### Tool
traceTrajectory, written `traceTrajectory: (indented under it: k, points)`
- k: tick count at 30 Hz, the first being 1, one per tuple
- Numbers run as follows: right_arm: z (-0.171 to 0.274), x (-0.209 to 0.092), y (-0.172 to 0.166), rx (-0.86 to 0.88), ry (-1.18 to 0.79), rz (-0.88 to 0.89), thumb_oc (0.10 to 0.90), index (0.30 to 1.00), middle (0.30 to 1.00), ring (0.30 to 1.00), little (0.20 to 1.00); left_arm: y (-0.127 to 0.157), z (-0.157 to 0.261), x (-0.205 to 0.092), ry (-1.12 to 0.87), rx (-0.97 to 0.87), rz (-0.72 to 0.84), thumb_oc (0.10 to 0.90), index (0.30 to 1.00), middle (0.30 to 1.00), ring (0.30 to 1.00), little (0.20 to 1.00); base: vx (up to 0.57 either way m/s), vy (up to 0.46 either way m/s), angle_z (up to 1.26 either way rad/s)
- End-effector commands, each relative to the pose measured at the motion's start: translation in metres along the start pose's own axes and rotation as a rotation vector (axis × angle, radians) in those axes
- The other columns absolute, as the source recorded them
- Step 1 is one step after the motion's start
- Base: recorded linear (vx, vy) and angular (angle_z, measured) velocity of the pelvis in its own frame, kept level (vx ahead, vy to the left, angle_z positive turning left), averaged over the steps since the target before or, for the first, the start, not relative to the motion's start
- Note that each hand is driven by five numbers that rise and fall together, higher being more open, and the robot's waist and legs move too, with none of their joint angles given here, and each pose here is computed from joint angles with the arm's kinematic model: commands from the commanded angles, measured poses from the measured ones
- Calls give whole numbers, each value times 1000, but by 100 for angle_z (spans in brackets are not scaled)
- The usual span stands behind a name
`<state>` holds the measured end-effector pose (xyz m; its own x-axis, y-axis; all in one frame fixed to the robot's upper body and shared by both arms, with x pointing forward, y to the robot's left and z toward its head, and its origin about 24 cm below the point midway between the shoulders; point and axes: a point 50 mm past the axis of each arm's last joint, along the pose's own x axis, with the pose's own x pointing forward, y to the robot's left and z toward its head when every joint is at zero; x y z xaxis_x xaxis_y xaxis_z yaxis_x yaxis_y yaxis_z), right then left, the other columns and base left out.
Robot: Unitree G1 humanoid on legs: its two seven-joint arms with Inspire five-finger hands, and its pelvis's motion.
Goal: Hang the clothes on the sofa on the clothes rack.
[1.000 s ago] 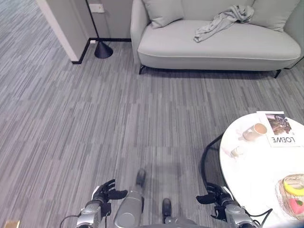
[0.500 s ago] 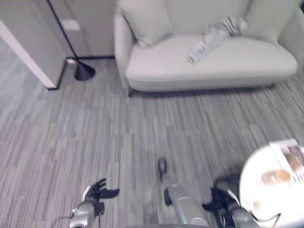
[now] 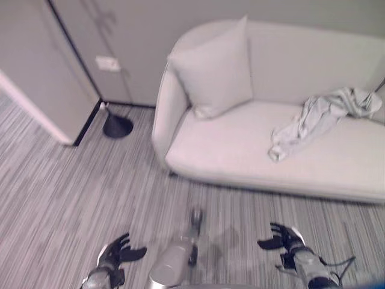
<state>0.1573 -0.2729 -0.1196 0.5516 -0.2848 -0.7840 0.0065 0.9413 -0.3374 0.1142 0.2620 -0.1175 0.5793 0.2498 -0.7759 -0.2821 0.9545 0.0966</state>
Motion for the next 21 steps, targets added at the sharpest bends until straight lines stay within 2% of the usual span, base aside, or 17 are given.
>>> traceTrajectory:
  k: [1,3,7,9,15,21]
  points:
    - [39,-4,-36,-74,-188,-97,800,900,900,900,900,5,55,10,-207,62,25,800,900,900,900,900,355,-37,-243]
    - [39,-6,-47,-75,-192,-134,800,900,900,900,900,7,64,9,-256,54,42,800,900,900,900,900,295,-114,-80]
    - [37,-8,-53,-82,-185,-161,800,900,900,900,900,18,52,7,-215,26,97,800,900,900,900,900,218,-238,67]
    - [30,-11,-62,-78,-181,-195,800,900,900,900,900,6,58,8,-255,-14,71,800,900,900,900,900,89,-548,63]
    - [15,-15,-71,-61,-139,-221,800,900,900,900,900,2,51,7,-239,-9,66,800,900,900,900,900,47,-154,92]
    - [5,-14,-64,-68,-104,-202,800,900,900,900,900,-3,45,7,-220,-19,54,800,900,900,900,900,13,-40,13]
